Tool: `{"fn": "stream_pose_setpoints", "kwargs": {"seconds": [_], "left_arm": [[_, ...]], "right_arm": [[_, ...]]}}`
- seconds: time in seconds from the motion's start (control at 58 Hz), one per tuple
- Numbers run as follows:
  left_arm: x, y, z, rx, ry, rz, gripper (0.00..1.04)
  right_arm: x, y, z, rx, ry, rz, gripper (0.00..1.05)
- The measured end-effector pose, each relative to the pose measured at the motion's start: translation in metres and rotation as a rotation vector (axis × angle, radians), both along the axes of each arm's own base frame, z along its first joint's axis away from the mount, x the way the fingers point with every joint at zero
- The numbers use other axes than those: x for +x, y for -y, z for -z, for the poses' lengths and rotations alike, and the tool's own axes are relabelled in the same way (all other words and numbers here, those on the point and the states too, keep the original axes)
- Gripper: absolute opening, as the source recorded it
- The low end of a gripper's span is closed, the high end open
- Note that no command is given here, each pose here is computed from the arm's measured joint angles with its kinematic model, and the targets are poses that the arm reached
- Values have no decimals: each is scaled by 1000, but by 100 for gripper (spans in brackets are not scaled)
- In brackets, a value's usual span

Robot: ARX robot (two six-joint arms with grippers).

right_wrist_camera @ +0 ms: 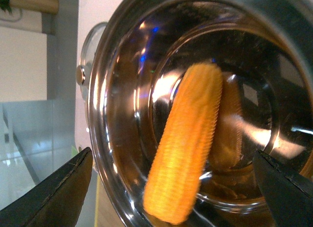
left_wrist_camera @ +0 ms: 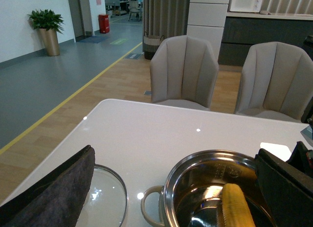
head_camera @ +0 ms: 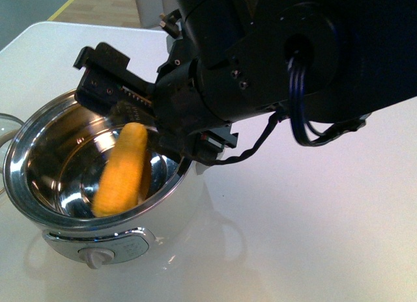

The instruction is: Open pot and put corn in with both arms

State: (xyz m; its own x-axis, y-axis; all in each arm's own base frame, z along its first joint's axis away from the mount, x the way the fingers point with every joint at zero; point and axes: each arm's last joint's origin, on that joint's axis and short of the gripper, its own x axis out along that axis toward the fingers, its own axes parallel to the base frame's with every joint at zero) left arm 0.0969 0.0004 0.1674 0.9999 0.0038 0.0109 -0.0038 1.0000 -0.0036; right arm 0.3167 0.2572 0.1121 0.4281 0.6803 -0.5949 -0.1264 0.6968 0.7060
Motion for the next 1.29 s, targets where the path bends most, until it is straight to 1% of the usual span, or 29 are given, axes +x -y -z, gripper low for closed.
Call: {"fn": "stream_pose_setpoints", "kwargs": {"seconds": [0.138, 0.19, 0.293, 0.345, 0.449, 0.518, 0.673, 0.828, 1.001, 1.104, 1.26, 1.294], "left_arm": [[0, 0, 0, 0, 0, 0, 98], [0, 0, 0, 0, 0, 0, 98], [0, 0, 0, 0, 0, 0, 98], [0, 0, 0, 0, 0, 0, 98], [0, 0, 0, 0, 0, 0, 98], [0, 0, 0, 0, 0, 0, 98], [0, 0, 0, 0, 0, 0, 98], [0, 0, 0, 0, 0, 0, 98], [0, 0, 0, 0, 0, 0, 98], [0, 0, 0, 0, 0, 0, 98], [0, 0, 0, 0, 0, 0, 98], [0, 0, 0, 0, 0, 0, 98]], "right_arm": [[9, 29, -9, 47, 16, 116, 96], [11, 51, -15, 61, 29, 192, 96], [9, 84, -26, 54, 57, 291, 96], [1, 106, -35, -5, 100, 366, 96], [-16, 135, -49, -110, 195, 459, 96], [-30, 152, -57, -187, 253, 520, 96], [-67, 183, -70, -295, 350, 642, 96], [-110, 197, -79, -395, 438, 705, 96], [-146, 200, -85, -444, 516, 713, 96], [-156, 200, -87, -436, 550, 714, 96], [-157, 201, -88, -442, 557, 714, 96], [-156, 201, -86, -436, 595, 692, 93]]}}
